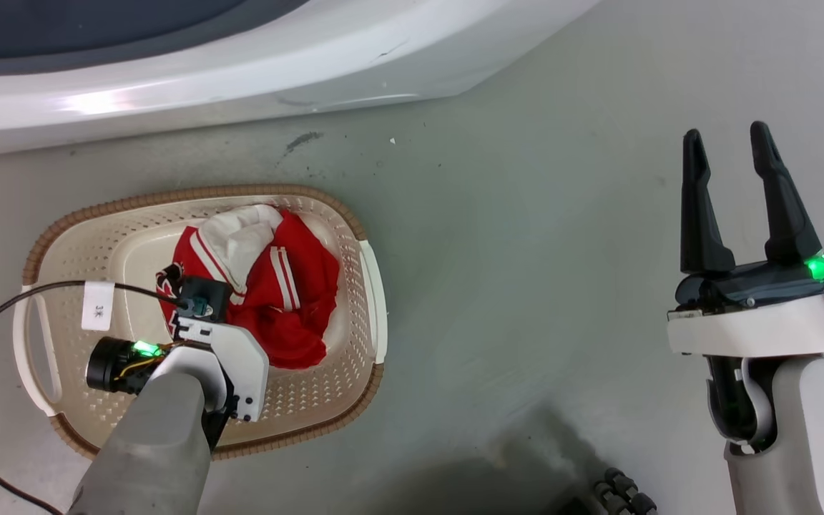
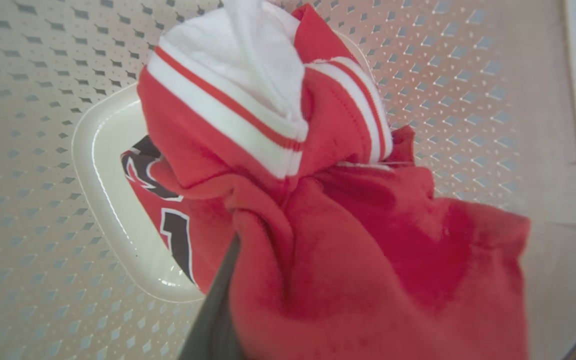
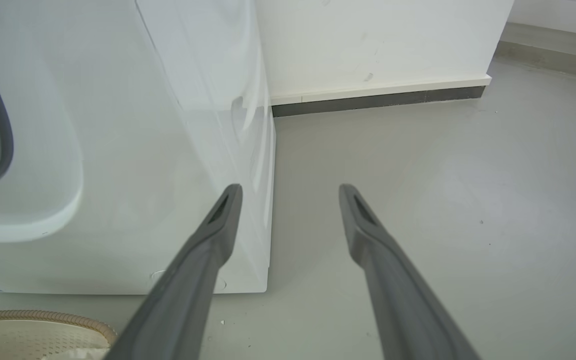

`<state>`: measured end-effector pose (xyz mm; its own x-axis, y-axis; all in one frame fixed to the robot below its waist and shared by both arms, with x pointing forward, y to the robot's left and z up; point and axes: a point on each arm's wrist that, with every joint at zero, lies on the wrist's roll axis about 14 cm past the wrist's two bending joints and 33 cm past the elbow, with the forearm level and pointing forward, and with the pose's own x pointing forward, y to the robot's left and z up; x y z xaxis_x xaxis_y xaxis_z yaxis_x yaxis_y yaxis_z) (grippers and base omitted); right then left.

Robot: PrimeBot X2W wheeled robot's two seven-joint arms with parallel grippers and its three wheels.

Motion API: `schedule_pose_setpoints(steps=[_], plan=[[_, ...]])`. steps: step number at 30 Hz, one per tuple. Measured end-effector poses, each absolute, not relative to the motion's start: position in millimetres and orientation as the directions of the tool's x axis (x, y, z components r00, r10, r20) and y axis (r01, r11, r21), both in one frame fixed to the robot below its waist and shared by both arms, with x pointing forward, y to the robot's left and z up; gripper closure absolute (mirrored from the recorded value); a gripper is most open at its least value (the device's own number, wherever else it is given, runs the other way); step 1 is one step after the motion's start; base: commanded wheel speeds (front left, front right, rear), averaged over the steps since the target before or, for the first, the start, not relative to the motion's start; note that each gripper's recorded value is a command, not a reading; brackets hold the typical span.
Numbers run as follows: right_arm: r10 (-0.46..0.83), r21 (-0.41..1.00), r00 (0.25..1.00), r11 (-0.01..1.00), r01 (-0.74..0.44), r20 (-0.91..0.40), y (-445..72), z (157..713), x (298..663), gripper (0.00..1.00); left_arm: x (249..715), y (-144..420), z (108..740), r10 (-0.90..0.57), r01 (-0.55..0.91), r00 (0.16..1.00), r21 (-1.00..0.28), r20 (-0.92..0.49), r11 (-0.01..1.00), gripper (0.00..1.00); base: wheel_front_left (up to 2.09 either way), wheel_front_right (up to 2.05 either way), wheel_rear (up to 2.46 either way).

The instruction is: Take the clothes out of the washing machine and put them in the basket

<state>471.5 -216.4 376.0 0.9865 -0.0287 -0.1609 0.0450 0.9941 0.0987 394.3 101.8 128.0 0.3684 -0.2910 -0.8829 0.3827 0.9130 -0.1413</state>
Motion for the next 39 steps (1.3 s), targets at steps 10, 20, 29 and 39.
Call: schedule_pose_setpoints(steps=[10,20,29,39], plan=[[-0.020,0.104,0.987,0.994,0.037,-0.162,-213,373,475,0.00,396,105,125,-0.263,0.395,0.360,-0.109,-0.895,0.912,0.00,0.00,0.00,0.00],[0.001,0.116,0.993,0.993,0.013,-0.116,-204,403,464,0.00,387,105,161,-0.264,0.355,0.438,-0.104,-0.859,0.929,0.00,0.00,0.00,0.00],[0.016,0.118,0.996,0.993,-0.006,-0.083,-195,433,432,0.00,375,114,212,-0.259,0.299,0.550,-0.102,-0.794,0.949,0.00,0.00,0.00,0.00],[0.043,0.113,0.999,0.993,-0.040,-0.030,-184,462,401,0.00,390,120,291,-0.225,0.208,0.775,-0.098,-0.590,0.973,0.00,0.00,0.00,0.00]])
